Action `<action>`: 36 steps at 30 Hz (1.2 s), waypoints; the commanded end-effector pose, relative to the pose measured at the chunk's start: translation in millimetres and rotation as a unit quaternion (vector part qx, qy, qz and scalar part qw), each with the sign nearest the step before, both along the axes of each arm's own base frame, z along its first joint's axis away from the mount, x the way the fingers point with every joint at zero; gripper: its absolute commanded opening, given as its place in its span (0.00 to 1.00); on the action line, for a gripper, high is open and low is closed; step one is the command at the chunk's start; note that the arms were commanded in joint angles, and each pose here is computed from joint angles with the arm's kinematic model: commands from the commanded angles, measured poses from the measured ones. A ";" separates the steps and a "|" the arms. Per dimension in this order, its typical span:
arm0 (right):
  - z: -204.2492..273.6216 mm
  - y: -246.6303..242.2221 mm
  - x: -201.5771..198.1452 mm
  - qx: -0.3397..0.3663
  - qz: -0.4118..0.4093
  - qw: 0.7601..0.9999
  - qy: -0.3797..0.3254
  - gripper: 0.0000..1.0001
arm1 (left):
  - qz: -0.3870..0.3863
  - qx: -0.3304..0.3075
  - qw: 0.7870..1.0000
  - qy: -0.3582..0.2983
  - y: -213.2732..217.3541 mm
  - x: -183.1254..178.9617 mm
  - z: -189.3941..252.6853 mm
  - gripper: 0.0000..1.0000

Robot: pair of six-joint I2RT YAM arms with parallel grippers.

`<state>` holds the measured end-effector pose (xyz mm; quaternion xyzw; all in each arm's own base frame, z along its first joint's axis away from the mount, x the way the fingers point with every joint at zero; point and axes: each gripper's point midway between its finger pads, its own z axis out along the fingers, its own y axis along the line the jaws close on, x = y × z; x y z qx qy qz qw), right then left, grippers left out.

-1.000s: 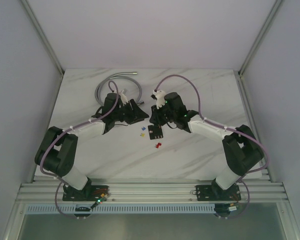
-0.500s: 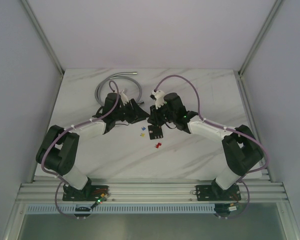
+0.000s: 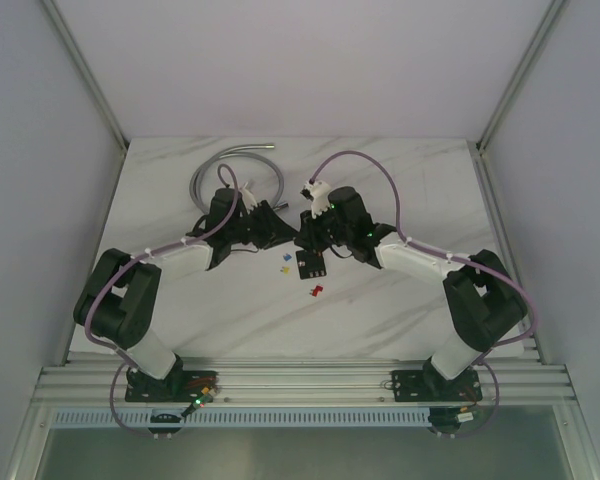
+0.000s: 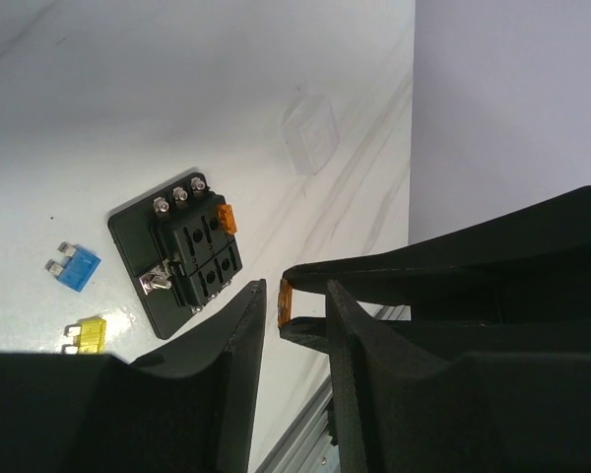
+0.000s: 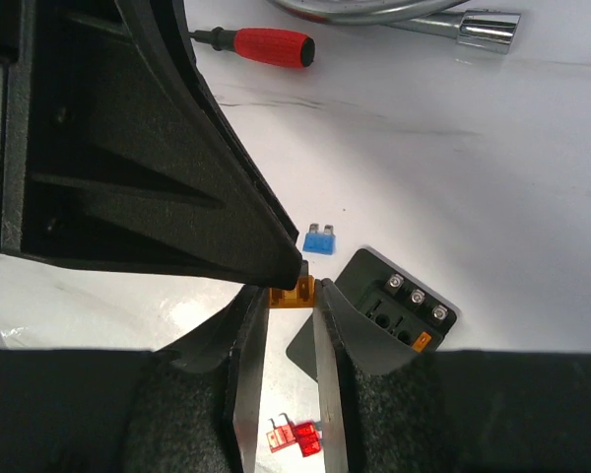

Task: Snap on the fuse box
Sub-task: Pick up the fuse from the center of the board.

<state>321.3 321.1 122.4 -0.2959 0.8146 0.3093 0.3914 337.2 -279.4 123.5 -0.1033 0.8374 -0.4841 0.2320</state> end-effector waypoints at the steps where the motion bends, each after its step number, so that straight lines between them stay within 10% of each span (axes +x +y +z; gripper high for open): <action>1: 15.5 6.6 -2.0 0.026 0.004 1.000 -0.015 0.26 | -0.003 -0.018 1.000 0.000 -4.3 -3.2 0.4 0.39; 36: 29.4 14.5 7.2 0.065 -0.030 0.997 -0.033 0.26 | 0.033 -0.020 0.999 0.030 3.4 -6.4 -9.7 0.20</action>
